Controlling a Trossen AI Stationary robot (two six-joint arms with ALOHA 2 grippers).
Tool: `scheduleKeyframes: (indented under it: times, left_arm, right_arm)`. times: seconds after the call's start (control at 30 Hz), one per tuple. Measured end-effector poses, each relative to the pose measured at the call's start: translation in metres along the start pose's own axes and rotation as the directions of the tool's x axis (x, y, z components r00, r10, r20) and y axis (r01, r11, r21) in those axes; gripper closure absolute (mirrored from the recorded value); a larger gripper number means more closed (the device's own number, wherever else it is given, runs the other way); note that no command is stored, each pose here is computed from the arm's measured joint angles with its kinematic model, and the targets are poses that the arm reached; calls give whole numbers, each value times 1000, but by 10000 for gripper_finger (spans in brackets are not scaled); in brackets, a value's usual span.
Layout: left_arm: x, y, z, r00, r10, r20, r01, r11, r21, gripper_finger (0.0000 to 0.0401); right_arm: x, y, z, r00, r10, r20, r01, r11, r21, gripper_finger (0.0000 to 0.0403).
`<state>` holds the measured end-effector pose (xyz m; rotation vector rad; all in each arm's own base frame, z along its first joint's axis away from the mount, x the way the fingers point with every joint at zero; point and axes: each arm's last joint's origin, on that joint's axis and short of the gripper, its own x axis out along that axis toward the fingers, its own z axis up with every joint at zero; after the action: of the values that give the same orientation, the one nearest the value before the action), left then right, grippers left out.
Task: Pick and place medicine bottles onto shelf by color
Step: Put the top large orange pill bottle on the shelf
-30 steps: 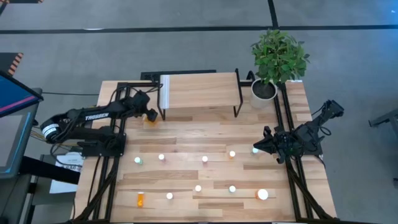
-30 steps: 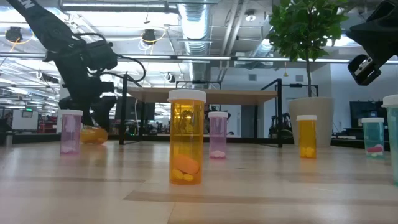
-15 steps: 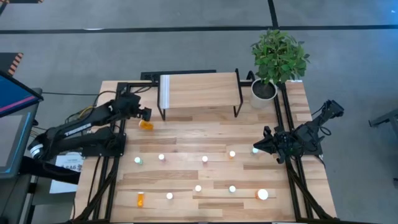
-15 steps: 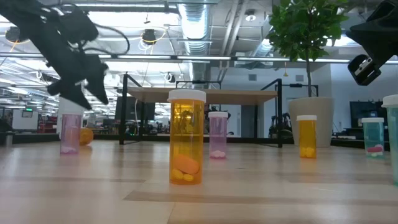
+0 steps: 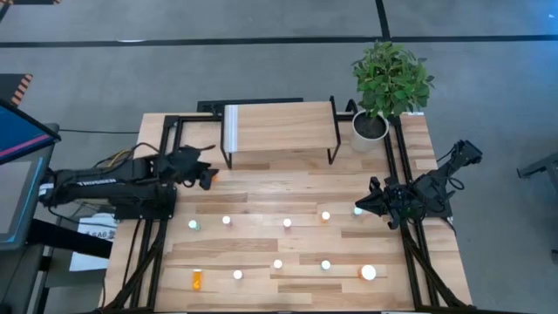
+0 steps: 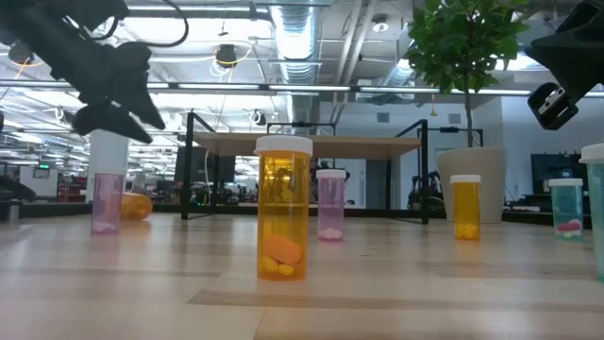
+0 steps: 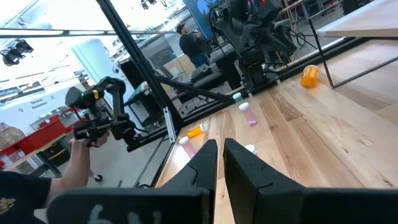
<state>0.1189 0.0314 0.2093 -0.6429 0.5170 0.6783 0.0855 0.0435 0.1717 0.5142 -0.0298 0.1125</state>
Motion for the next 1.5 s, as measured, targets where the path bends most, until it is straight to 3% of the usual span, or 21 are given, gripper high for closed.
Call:
scheduleKeyframes:
  times: [0.2,0.3,0.57,0.8,1.13,1.5]
  left_arm:
    - [1,12,-12,971,237,-35,-240,960,-144,201]
    - [5,13,-12,956,293,-24,-293,943,-159,201]
    - [25,3,-11,957,283,-64,-287,956,-61,182]
    - [46,3,-19,913,389,-119,-384,921,69,112]
    - [58,4,-25,877,458,-145,-443,888,123,27]
    - [68,4,-29,857,486,-171,-460,872,168,2]
  right_arm:
    - [0,0,0,1000,0,0,0,1000,0,349]
    - [0,0,0,1000,-1,0,1,1000,0,349]
    - [0,0,0,1000,-1,1,1,1000,0,349]
    - [0,0,0,1000,0,0,0,1000,0,349]
    - [0,0,0,1000,0,1,0,1000,0,349]
    - [0,0,0,1000,0,1,0,1000,1,349]
